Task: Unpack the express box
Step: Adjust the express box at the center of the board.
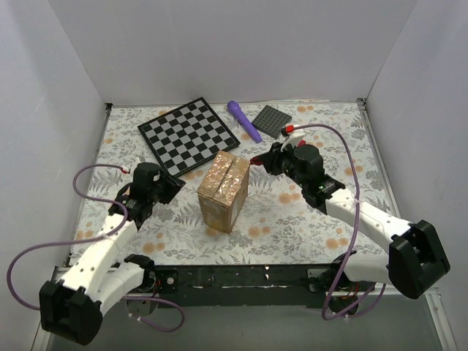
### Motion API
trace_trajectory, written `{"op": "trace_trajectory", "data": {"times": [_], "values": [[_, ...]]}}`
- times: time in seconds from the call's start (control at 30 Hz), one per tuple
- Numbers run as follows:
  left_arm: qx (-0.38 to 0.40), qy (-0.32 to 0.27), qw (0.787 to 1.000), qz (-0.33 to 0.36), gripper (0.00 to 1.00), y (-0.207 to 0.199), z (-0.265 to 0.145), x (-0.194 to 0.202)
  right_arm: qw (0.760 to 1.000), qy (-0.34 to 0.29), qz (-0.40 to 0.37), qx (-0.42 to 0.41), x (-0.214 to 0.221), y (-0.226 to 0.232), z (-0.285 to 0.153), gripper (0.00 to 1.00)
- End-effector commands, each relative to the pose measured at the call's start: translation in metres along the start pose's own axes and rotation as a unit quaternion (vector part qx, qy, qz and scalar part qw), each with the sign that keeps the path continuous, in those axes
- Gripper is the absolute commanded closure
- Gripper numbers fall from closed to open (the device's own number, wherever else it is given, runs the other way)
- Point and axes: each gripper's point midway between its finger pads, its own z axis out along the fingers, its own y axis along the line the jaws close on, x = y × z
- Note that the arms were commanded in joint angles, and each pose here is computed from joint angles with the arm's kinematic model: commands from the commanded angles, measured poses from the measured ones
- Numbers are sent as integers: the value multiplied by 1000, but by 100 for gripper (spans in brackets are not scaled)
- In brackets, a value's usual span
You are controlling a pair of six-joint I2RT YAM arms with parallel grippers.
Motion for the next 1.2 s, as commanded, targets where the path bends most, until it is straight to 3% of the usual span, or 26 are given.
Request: {"op": "trace_trajectory", "data": {"times": [0.0, 0.03, 0.07, 0.1, 0.23, 0.27, 0.37, 0.47, 0.5, 0.7, 0.9, 1.17], "values": [[-36, 16, 999, -11, 72, 40, -27, 18, 998, -57, 18, 29, -47, -12, 21, 99], [-23, 33, 999, -17, 78, 40, -31, 27, 998, -59, 24, 22, -49, -10, 25, 99], [-13, 39, 999, -22, 98, 42, -35, 32, 997, -64, 25, 20, -55, -12, 33, 99], [17, 47, 998, -31, 100, 38, -42, 38, 997, -65, 25, 16, -57, -11, 37, 99], [123, 122, 985, -19, 100, 14, -70, 67, 997, -69, 21, -7, -61, -11, 56, 99], [155, 170, 973, -9, 100, 7, -82, 83, 997, -67, 22, -26, -61, -6, 58, 99], [202, 233, 951, 16, 100, 3, -95, 105, 994, -69, 24, -86, -61, 14, 65, 99], [227, 275, 934, 33, 100, 0, -96, 118, 987, -48, 32, -151, -53, 36, 71, 99], [261, 294, 918, 42, 100, -9, -104, 123, 983, -37, 40, -176, -51, 45, 70, 99], [293, 324, 898, 47, 100, -14, -106, 135, 981, -11, 30, -193, -31, 53, 57, 99], [268, 316, 909, 44, 100, -17, -77, 133, 982, 7, 20, -187, -14, 50, 29, 99], [206, 262, 941, 62, 100, -25, -32, 111, 983, 0, 20, -184, -5, 50, -12, 99]]}}
